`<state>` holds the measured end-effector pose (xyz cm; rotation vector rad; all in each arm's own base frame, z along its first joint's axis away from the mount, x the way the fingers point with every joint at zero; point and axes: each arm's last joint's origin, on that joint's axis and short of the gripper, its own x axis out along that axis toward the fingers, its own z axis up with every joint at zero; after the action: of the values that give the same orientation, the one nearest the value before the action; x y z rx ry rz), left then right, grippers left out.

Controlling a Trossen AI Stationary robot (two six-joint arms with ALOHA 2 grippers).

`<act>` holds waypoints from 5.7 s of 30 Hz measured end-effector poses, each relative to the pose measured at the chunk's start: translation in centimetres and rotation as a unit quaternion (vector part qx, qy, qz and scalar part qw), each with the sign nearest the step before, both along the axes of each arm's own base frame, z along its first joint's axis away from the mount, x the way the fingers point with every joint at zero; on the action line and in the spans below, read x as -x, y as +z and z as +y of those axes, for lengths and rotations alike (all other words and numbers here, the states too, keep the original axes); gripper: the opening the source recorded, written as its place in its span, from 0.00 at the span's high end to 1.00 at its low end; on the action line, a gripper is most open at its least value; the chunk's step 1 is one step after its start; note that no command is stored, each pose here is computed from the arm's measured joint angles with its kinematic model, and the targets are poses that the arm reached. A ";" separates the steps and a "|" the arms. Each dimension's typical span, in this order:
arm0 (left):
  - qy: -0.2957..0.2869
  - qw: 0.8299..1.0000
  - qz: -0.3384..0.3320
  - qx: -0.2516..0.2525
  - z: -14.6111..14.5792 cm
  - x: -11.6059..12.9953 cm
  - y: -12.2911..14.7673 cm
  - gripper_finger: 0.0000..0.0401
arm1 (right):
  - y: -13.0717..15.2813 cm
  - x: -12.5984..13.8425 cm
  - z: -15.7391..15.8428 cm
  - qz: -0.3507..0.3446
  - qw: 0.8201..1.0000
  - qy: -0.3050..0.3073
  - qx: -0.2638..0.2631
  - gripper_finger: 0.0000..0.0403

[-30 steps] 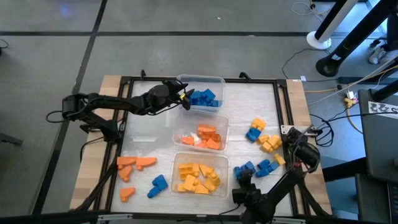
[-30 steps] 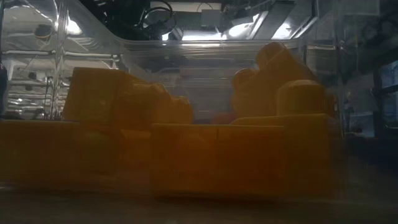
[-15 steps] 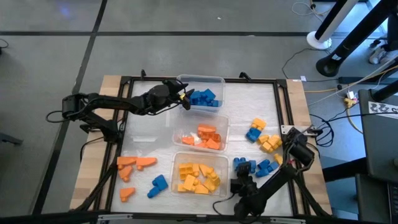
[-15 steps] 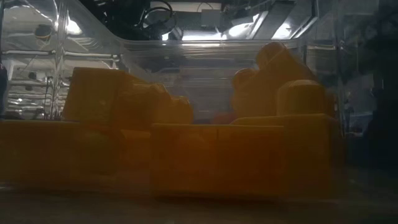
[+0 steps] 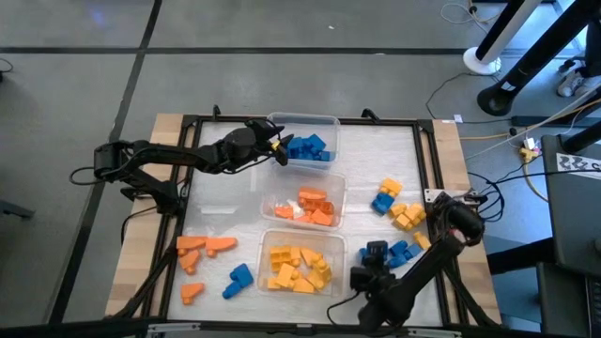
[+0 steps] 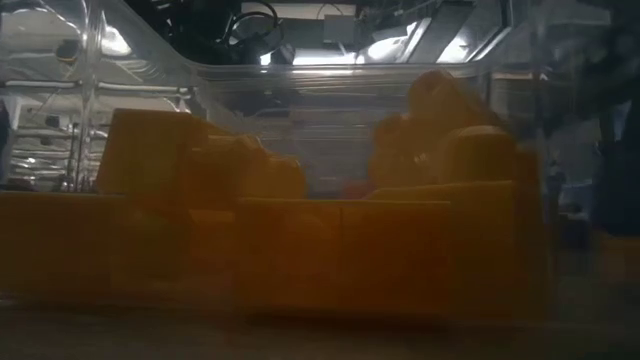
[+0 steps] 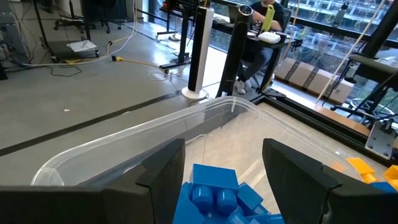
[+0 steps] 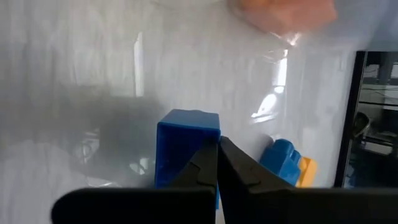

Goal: Sort blocks
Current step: Put the blue game piece into the top transparent bin, then put the orange game piece into the middle transparent bin

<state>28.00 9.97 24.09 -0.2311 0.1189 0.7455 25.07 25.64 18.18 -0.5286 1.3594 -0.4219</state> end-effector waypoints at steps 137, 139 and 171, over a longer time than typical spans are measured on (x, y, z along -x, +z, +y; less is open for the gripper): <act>-0.467 0.696 0.447 0.312 -16.5 10.4 -2.8 0.69 | 22.2 0.2 -35.8 -0.296 0.937 0.056 -0.178 0.73; -0.475 0.703 0.422 0.320 -16.4 11.0 -1.5 0.68 | 22.1 0.9 -35.4 -0.291 0.932 0.042 -0.210 0.73; -0.277 0.959 0.044 0.033 -10.9 0.6 3.9 0.61 | 19.9 5.1 -18.5 -0.104 0.923 -0.160 -0.334 0.73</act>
<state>27.38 -0.92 27.95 -0.2146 0.2798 0.1935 19.96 7.19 38.07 0.3003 1.2865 -0.2413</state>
